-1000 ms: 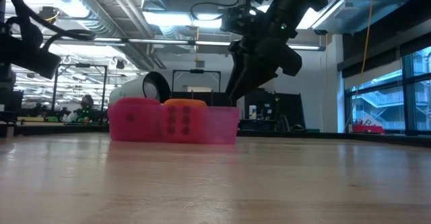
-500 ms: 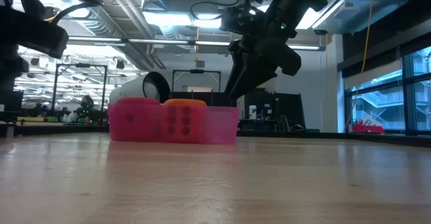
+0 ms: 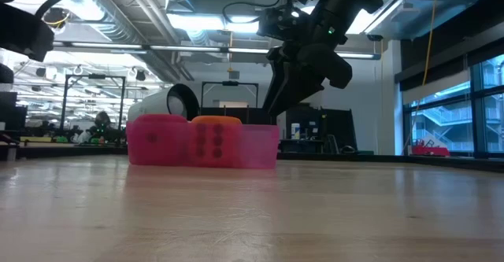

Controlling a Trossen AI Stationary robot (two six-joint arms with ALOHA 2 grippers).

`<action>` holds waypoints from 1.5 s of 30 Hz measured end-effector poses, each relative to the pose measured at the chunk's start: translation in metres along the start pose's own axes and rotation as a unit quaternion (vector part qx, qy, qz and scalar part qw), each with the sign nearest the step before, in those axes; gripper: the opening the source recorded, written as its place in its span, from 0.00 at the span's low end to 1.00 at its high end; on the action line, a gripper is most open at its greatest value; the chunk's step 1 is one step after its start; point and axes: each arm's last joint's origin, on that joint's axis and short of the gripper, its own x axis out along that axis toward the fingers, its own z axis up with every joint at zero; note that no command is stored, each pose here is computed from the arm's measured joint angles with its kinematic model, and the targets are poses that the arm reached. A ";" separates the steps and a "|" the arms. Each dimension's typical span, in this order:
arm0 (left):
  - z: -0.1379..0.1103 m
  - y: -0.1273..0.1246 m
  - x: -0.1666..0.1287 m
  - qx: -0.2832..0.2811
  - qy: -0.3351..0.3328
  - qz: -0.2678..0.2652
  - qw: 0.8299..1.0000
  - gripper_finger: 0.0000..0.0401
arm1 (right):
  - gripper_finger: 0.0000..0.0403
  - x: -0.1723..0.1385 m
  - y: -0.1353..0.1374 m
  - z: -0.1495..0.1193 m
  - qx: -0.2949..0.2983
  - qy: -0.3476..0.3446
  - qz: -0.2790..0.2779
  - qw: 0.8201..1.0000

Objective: Pick & Place Dice
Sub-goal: Put the small red dice into the red bin

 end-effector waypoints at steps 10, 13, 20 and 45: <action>-0.006 -0.015 0.015 0.074 -0.004 -0.020 0.997 0.43 | 0.43 0.000 0.000 0.000 0.000 0.000 0.000 1.000; -0.006 -0.016 0.019 0.082 0.001 -0.015 0.997 0.43 | 0.43 0.000 0.000 0.000 0.000 0.000 0.000 1.000; -0.006 -0.017 0.020 0.075 0.012 -0.015 0.997 0.43 | 0.43 0.000 0.000 0.000 0.000 0.000 0.000 1.000; -0.002 -0.020 0.022 0.094 -0.034 -0.020 0.995 0.29 | 0.43 0.000 0.000 0.000 0.000 0.000 0.000 1.000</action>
